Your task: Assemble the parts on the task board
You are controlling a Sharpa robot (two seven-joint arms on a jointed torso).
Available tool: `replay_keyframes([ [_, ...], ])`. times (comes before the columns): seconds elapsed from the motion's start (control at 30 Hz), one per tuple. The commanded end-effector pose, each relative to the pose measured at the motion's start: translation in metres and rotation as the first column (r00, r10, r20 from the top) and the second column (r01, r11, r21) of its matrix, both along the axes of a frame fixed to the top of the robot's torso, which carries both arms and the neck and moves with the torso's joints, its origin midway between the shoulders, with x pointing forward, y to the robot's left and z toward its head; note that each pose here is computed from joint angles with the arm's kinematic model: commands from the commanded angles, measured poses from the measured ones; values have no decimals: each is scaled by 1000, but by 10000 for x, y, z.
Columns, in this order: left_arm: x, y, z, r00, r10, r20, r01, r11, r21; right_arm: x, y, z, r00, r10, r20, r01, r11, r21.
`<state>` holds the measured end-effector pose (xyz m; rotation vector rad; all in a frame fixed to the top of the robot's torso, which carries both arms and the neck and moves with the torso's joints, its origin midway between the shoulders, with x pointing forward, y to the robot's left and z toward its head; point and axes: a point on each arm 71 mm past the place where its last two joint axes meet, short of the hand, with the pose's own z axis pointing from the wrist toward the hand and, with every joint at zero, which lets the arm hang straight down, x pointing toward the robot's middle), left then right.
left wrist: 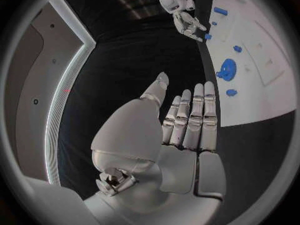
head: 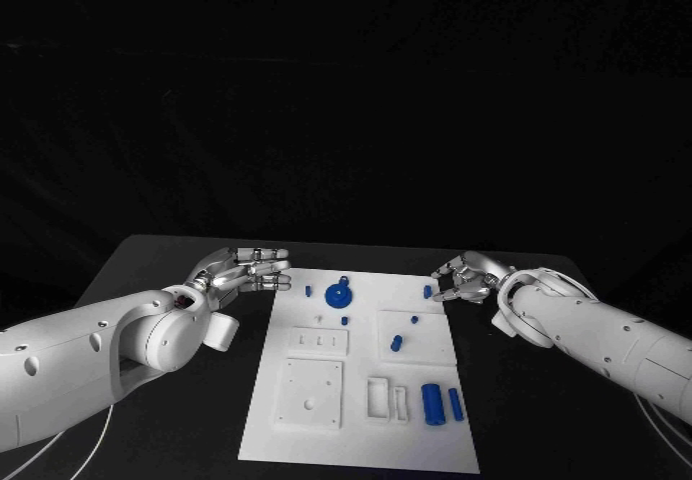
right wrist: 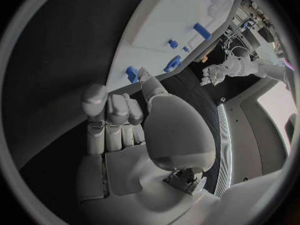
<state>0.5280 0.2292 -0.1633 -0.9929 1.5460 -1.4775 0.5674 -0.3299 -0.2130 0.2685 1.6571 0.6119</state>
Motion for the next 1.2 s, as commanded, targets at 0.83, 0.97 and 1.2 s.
replay_keyframes([
  [0.83,5,-35,4,1000,-18,9,18,1000,7,38,138,-165,1000,5,-7,-5,999,41],
  [0.97,6,-37,1,1000,-19,8,19,1000,8,38,148,-183,1000,6,-11,-5,999,43],
  [1.2,8,-31,-3,1000,-15,5,15,1000,10,36,147,-194,1000,3,-15,-2,999,43],
])
